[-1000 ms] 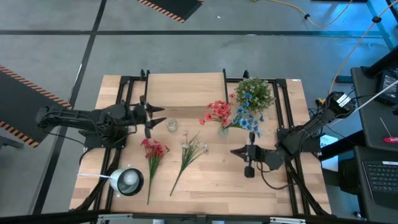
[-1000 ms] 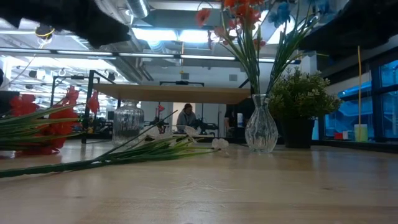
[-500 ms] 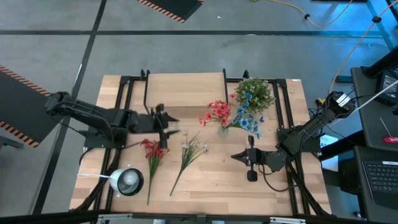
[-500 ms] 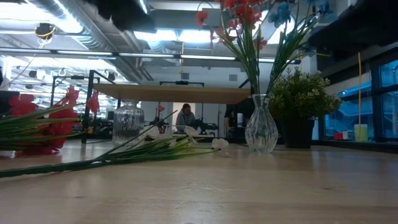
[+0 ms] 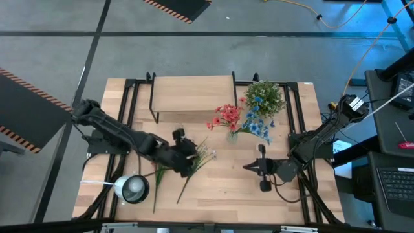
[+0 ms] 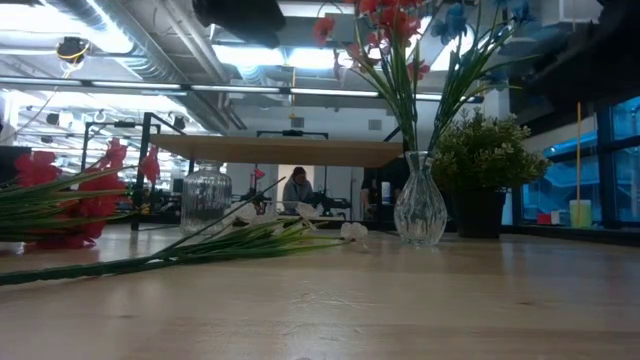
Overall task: Pick and place flowers into a vace then onto a shelf
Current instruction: Put the white flowers into the left transparent vase
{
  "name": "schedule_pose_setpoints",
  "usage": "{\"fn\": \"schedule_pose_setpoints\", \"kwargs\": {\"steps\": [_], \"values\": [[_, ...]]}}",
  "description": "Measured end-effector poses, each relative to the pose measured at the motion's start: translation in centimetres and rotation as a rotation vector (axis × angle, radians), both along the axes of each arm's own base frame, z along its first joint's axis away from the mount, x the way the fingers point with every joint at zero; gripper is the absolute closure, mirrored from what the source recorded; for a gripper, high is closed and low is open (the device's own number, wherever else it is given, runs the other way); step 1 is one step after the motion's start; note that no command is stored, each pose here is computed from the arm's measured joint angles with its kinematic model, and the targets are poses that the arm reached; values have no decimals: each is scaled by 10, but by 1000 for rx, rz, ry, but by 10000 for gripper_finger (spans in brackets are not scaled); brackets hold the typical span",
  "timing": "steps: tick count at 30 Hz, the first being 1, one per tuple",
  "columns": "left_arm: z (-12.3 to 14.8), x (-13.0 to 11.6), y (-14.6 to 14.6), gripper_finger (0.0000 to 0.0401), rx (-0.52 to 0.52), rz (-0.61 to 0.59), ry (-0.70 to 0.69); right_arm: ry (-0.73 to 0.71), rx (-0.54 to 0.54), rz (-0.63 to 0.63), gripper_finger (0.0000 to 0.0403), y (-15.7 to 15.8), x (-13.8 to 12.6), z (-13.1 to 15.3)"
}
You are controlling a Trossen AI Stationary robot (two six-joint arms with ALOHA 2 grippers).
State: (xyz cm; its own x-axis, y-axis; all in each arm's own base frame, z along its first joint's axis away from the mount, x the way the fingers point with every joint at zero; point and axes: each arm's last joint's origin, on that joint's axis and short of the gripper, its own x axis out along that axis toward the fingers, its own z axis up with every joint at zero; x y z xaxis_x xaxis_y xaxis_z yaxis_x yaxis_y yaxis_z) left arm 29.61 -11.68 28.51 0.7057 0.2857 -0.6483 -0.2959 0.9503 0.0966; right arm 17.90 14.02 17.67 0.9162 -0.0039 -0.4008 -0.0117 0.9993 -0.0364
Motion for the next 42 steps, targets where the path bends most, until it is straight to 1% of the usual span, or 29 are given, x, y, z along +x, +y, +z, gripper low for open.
{"fn": "schedule_pose_setpoints", "kwargs": {"steps": [3,6,8,12,15,18,23,27,32,36,42], "values": [[-1,10,-7,205,-38,79,69,34,12,22,403,0,-1,-3],[-6,19,-14,205,-85,150,126,61,2,45,403,0,-2,-5],[-10,25,-18,205,-140,185,168,68,-12,62,403,0,-2,-5],[-28,36,-26,205,-259,232,245,74,-30,95,403,1,-2,-5],[-43,42,-31,205,-332,264,304,68,-6,97,403,1,-2,-4],[-58,46,-33,205,-350,294,350,79,16,114,403,2,-2,-4],[-72,52,-32,205,-359,316,395,84,17,133,403,4,-3,-5],[-80,55,-31,205,-425,351,436,84,16,149,403,6,-6,-5],[-93,58,-33,205,-419,381,460,89,6,168,403,9,-9,-5],[-105,60,-35,205,-460,399,514,88,-7,182,403,10,-10,-5],[-117,61,-37,205,-459,418,546,88,-12,187,402,11,-10,-5]]}}
